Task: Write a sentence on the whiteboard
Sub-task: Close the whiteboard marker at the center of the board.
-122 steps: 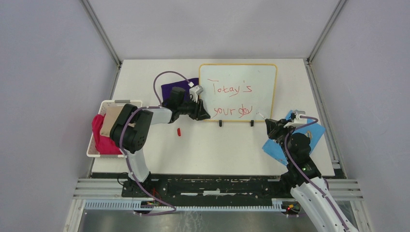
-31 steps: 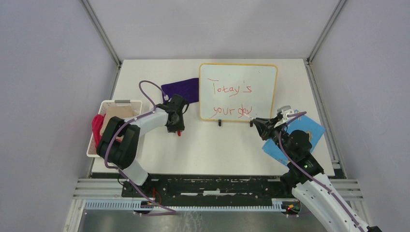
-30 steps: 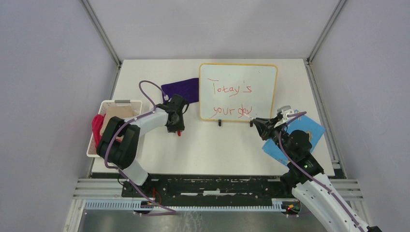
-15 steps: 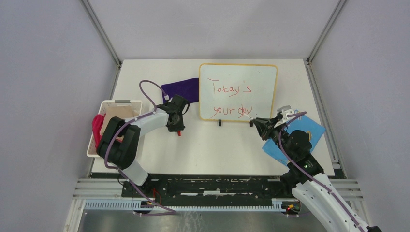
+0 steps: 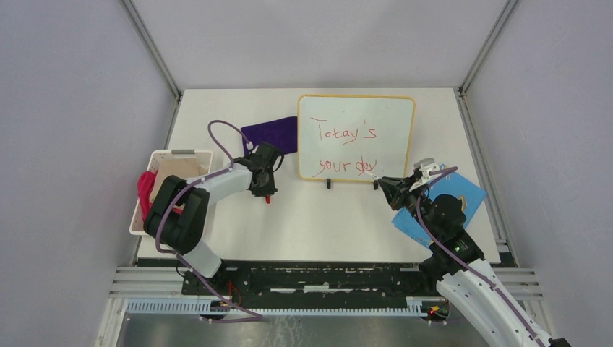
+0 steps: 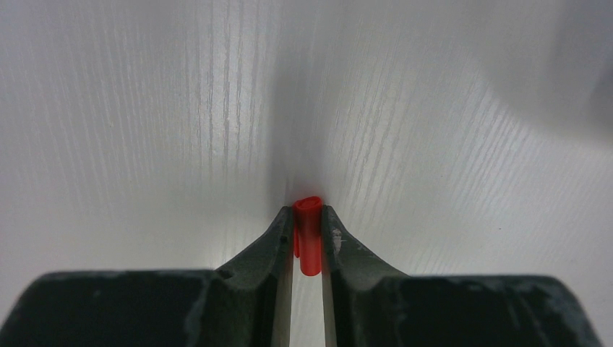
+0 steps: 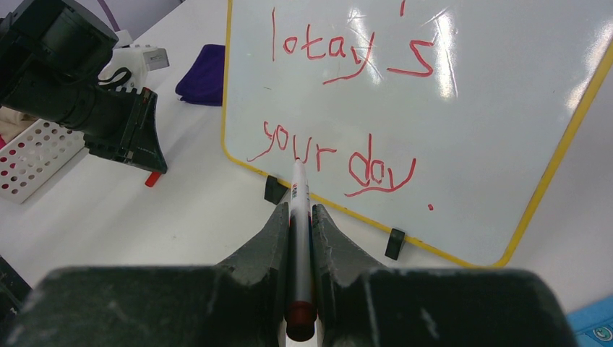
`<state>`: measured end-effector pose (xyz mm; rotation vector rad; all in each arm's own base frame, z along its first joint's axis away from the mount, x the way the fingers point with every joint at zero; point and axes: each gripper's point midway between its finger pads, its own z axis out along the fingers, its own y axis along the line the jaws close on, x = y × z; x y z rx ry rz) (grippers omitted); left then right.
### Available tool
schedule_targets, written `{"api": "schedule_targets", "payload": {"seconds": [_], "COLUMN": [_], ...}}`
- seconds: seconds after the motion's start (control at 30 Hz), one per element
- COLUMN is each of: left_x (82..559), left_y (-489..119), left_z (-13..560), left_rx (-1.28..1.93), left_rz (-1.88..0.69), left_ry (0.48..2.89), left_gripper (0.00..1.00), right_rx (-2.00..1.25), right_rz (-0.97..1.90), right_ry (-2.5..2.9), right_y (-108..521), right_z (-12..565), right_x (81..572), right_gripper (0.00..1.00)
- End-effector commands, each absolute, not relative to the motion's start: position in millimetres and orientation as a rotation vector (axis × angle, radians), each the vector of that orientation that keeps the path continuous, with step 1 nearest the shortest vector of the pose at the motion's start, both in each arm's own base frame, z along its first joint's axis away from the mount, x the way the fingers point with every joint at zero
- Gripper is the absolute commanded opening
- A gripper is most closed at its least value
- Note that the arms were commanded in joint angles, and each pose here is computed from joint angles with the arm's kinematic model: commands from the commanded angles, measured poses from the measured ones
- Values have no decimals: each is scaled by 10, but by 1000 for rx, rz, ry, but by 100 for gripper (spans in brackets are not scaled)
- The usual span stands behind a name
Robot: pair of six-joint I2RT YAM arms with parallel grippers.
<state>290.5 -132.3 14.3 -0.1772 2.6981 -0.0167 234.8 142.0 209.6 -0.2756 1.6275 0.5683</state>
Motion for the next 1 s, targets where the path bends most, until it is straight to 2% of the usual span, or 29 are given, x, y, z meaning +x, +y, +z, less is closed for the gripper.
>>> {"api": "schedule_targets", "payload": {"seconds": [0.0, 0.2, 0.5, 0.73, 0.97], "left_x": [2777, 2909, 3084, 2978, 2906], "left_y": [-1382, -1437, -1703, -1991, -2230], "left_z": [138, 694, 2070, 3040, 3733], "left_rx": [-264, -278, -161, -120, -105], "left_rz": [-83, -192, -527, -882, -1172], "left_ry": [2706, 2555, 2180, 1860, 1609], "left_gripper": [4, 2, 2, 2, 2], "right_rx": [-271, -288, -317, -255, -190], "right_rz": [552, 508, 442, 515, 522], "right_ry": [1594, 1583, 1507, 1333, 1151], "right_y": [1399, 1359, 1308, 1424, 1654], "right_z": [2220, 2336, 2877, 3738, 4670], "right_x": [2361, 2387, 2436, 2560, 2565], "right_gripper": [0, 0, 0, 0, 0]}}
